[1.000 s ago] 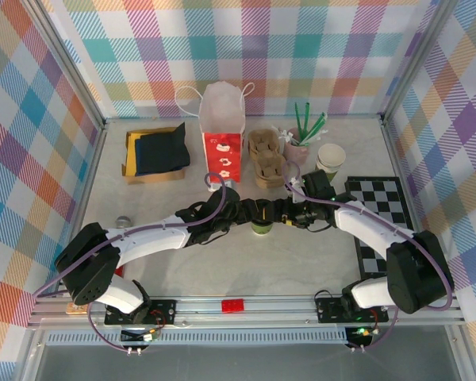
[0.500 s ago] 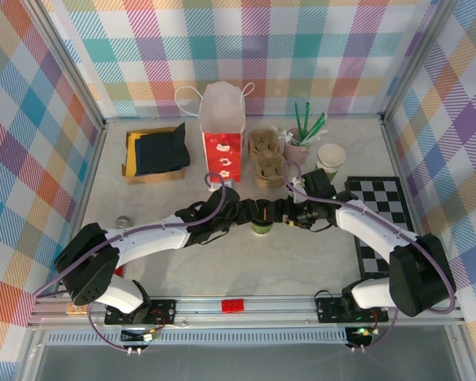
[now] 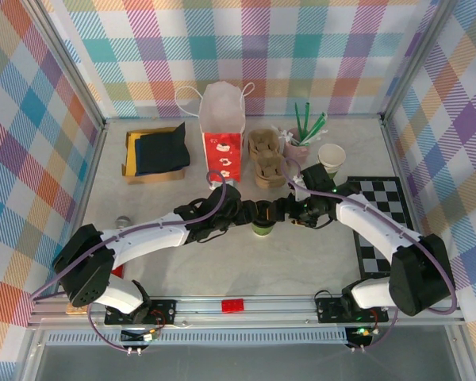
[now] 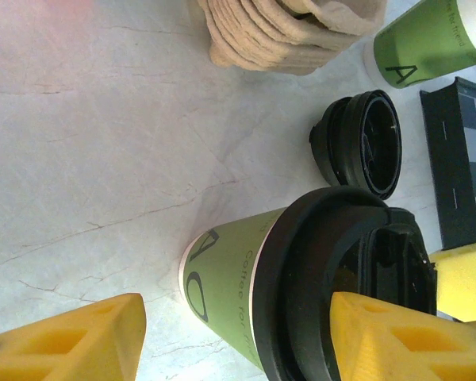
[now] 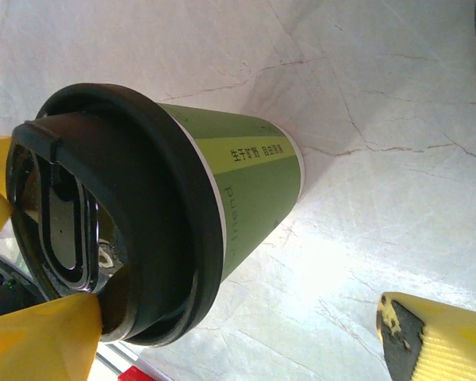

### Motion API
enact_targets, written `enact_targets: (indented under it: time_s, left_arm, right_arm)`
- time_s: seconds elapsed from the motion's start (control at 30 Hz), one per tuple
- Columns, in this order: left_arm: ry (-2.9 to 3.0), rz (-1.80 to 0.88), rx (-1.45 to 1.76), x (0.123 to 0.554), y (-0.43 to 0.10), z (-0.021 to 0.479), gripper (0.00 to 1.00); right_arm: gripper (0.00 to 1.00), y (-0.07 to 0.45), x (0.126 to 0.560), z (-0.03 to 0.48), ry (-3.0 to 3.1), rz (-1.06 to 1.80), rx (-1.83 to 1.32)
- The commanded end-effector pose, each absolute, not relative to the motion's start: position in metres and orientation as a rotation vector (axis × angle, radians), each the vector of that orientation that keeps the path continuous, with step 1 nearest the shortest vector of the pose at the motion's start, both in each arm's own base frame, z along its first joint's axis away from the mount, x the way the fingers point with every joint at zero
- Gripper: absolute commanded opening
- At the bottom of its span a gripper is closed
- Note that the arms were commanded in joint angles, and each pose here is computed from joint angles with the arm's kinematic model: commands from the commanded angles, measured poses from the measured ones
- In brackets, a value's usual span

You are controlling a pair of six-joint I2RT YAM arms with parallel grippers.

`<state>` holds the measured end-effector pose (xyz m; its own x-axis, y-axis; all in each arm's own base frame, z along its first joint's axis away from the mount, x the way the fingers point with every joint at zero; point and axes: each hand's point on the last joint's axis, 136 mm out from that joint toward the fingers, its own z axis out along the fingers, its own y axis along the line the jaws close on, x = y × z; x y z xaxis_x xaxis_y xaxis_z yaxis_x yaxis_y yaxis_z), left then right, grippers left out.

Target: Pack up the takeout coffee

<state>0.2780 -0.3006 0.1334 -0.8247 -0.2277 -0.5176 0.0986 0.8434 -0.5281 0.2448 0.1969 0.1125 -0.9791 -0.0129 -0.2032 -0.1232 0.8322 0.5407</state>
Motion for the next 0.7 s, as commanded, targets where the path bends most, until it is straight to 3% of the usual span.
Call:
enact_targets:
  time_s: [0.0,0.67]
  left_arm:
    - [2.414,-0.694,-0.067,0.283,-0.295,0.149,0.63]
    - [2.458,-0.607,-0.022,0.293,-0.297,0.132,0.63]
  right_arm:
    - [0.89,0.194,0.238,0.119,2.84,0.843,-0.129]
    - [0.89,0.194,0.262,0.134,2.803,0.812,-0.107]
